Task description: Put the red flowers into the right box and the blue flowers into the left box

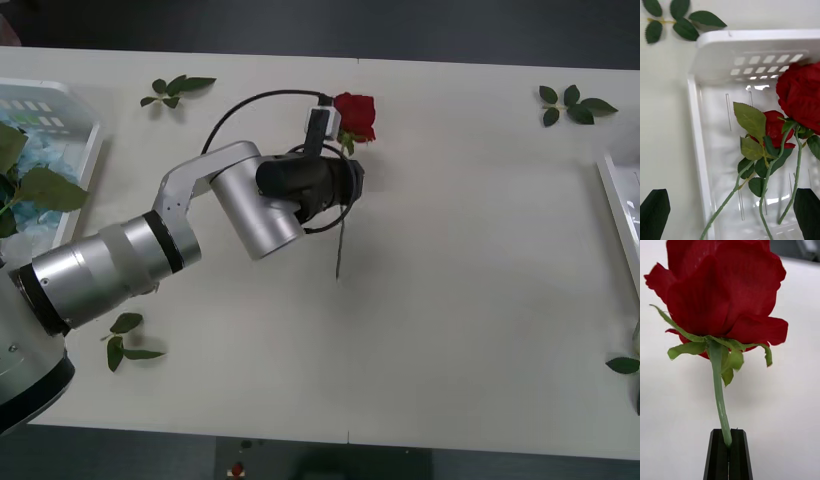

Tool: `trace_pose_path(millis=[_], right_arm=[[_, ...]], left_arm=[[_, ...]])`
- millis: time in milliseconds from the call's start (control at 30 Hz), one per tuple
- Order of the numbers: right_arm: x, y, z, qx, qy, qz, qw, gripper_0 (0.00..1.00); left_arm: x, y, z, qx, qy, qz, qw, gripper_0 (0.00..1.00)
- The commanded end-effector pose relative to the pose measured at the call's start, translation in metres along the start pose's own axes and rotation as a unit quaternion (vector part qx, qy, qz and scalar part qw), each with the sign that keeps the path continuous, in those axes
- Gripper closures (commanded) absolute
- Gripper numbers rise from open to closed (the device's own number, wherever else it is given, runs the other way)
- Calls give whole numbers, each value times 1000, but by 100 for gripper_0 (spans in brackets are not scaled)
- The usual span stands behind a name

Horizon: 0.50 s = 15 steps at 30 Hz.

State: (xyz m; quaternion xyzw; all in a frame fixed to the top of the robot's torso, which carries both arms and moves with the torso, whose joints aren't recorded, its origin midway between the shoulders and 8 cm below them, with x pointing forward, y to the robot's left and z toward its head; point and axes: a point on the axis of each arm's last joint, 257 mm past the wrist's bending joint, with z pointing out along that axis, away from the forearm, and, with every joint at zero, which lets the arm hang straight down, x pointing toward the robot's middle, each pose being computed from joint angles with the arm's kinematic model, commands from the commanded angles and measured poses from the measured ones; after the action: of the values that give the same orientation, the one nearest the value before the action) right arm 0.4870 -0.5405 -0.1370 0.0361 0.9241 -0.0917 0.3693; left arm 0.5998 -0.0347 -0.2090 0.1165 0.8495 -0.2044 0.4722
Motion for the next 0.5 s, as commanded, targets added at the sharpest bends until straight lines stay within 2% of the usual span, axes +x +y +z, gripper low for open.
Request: trace_pose_path(millis=[33, 300, 500], right_arm=[[-15, 30, -23, -24, -33, -48, 998, 4], [-15, 97, -61, -105, -52, -91, 989, 4], [-15, 142, -89, -176, -85, -181, 964, 4]], left_arm=[[-69, -54, -29, 63, -61, -48, 995, 100], [-153, -138, -100, 169, -144, -122, 967, 100], [-199, -179, -126, 198, -207, -123, 950, 100]])
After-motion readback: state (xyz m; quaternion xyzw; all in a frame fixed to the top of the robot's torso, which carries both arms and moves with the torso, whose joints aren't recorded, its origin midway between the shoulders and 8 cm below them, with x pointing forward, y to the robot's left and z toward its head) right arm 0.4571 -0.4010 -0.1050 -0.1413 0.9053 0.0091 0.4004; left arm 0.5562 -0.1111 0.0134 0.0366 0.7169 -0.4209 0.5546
